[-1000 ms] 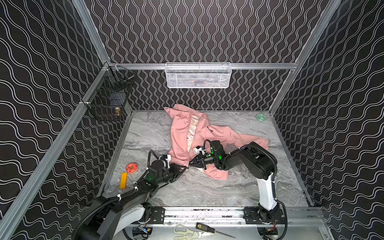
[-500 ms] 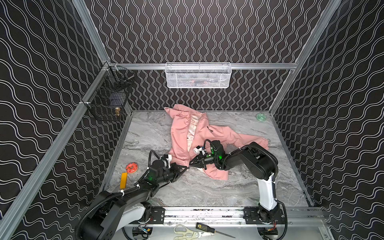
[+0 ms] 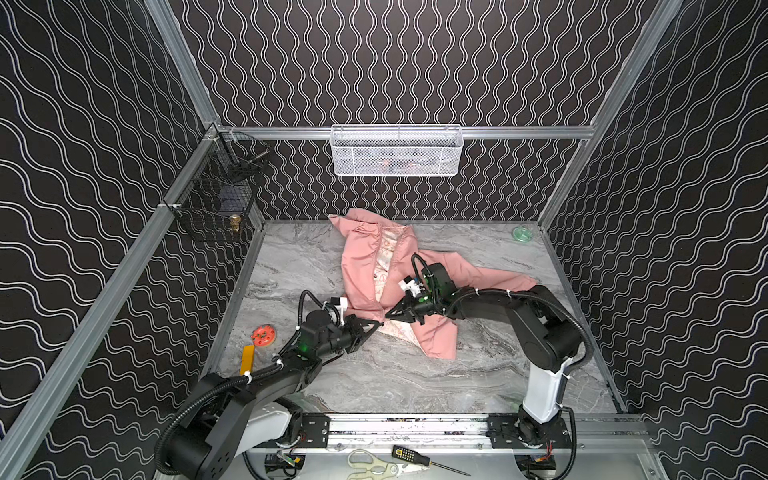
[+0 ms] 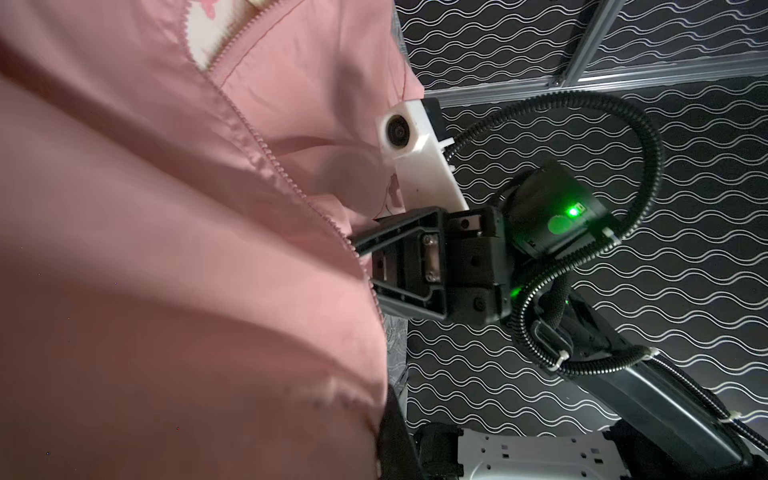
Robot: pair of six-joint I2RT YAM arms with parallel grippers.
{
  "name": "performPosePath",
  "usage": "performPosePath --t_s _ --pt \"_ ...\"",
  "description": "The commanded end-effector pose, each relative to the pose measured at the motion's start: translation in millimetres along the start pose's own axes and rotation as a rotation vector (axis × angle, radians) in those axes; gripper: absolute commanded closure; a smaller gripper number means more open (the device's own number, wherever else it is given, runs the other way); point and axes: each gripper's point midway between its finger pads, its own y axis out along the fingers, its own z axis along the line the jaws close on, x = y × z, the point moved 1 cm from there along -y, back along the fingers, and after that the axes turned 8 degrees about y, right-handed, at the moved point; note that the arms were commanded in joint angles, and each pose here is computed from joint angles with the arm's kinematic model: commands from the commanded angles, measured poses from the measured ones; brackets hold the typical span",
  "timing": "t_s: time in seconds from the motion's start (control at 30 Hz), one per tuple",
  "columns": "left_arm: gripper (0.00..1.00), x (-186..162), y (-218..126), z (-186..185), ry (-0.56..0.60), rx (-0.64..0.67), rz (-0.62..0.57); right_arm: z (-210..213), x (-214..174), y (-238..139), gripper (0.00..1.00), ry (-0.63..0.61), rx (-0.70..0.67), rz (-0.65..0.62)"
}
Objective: Zip up the jacket
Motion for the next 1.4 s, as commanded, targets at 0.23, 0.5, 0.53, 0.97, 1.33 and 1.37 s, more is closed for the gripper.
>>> performPosePath --t_s 0.23,0.5,0.53,0.97,1.33,1.37 --pt "1.00 29 19 -65 0.161 -0.115 0.029 -34 29 -87 1.00 -0.094 -0.467 -0.281" --pt "1.00 62 19 -103 0.332 0.005 -0.006 -2 68 -173 1.00 -0.154 -0.748 -0.640" --pt "1.00 69 18 -106 0.349 0.043 -0.023 2 73 -184 1.00 -0.154 -0.772 -0.690" --pt "1.00 131 16 -180 0.787 0.085 -0.160 75 106 -250 1.00 -0.236 -0.698 -0.991" --pt "1.00 161 18 -192 0.778 -0.025 -0.253 112 105 -272 1.00 -0.301 -0.583 -1.109" --pt "1.00 162 17 -193 0.775 -0.035 -0.267 119 102 -271 1.00 -0.326 -0.540 -1.107"
